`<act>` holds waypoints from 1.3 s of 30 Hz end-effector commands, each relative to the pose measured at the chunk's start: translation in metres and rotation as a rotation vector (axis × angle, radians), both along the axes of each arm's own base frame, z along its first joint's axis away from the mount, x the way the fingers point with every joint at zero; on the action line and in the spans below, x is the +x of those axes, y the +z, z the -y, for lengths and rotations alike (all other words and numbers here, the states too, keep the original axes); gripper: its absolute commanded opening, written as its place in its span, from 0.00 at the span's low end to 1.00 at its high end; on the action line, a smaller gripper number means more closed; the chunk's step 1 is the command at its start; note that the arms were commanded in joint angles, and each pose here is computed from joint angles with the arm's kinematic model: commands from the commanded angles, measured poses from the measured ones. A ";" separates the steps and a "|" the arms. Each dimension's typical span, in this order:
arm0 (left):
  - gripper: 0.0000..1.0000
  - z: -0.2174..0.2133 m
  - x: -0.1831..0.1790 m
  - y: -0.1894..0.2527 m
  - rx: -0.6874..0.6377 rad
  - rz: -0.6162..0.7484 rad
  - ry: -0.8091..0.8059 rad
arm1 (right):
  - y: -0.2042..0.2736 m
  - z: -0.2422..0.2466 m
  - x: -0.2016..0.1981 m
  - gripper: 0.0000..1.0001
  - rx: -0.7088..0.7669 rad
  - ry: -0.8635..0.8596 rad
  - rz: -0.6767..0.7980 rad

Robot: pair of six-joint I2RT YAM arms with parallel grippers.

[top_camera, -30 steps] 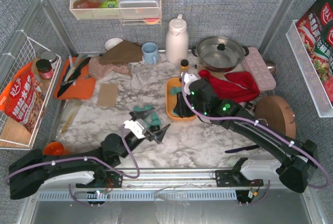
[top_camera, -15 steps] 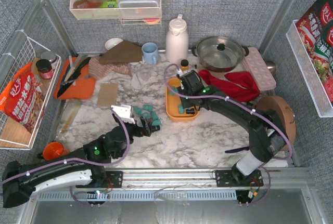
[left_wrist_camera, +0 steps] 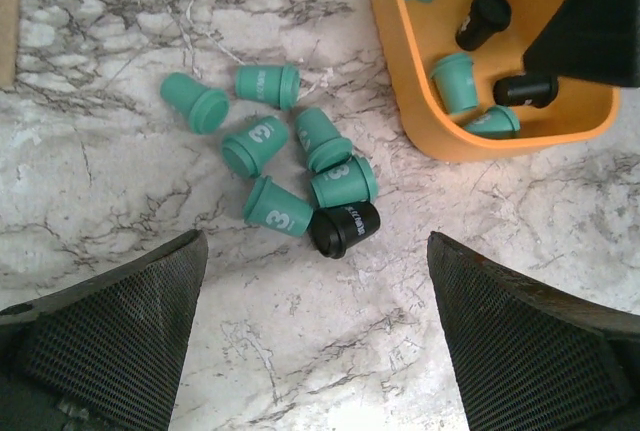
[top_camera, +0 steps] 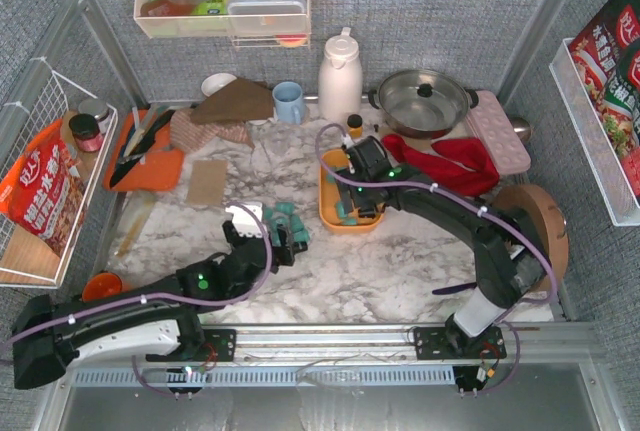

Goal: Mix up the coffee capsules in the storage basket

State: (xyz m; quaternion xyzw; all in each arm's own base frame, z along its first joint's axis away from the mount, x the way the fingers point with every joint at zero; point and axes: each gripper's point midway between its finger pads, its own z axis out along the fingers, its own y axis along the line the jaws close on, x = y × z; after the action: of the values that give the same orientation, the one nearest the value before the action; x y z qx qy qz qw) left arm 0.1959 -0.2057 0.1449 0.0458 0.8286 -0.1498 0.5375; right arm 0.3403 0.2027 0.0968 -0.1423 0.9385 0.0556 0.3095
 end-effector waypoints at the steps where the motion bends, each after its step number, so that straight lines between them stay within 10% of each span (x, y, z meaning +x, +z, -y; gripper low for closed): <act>1: 0.99 0.005 0.001 -0.010 -0.045 -0.051 0.042 | 0.020 0.004 -0.002 0.73 0.005 0.000 0.033; 15: 0.93 0.013 0.018 -0.057 -0.033 -0.229 0.274 | 0.089 0.040 -0.050 0.73 0.102 -0.005 0.224; 21: 0.63 0.004 0.027 -0.060 -0.076 -0.258 0.411 | 0.098 0.052 -0.072 0.73 0.145 0.000 0.265; 39: 0.70 -0.012 0.042 -0.091 -0.098 -0.381 0.698 | 0.107 0.050 -0.092 0.73 0.216 0.043 0.276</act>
State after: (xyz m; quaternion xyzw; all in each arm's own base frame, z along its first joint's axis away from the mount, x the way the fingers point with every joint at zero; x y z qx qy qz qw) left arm 0.2363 -0.1926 0.0552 -0.2676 0.8760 -0.0061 0.4012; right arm 0.2519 0.1496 0.2057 -0.1327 0.8719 0.1313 0.4527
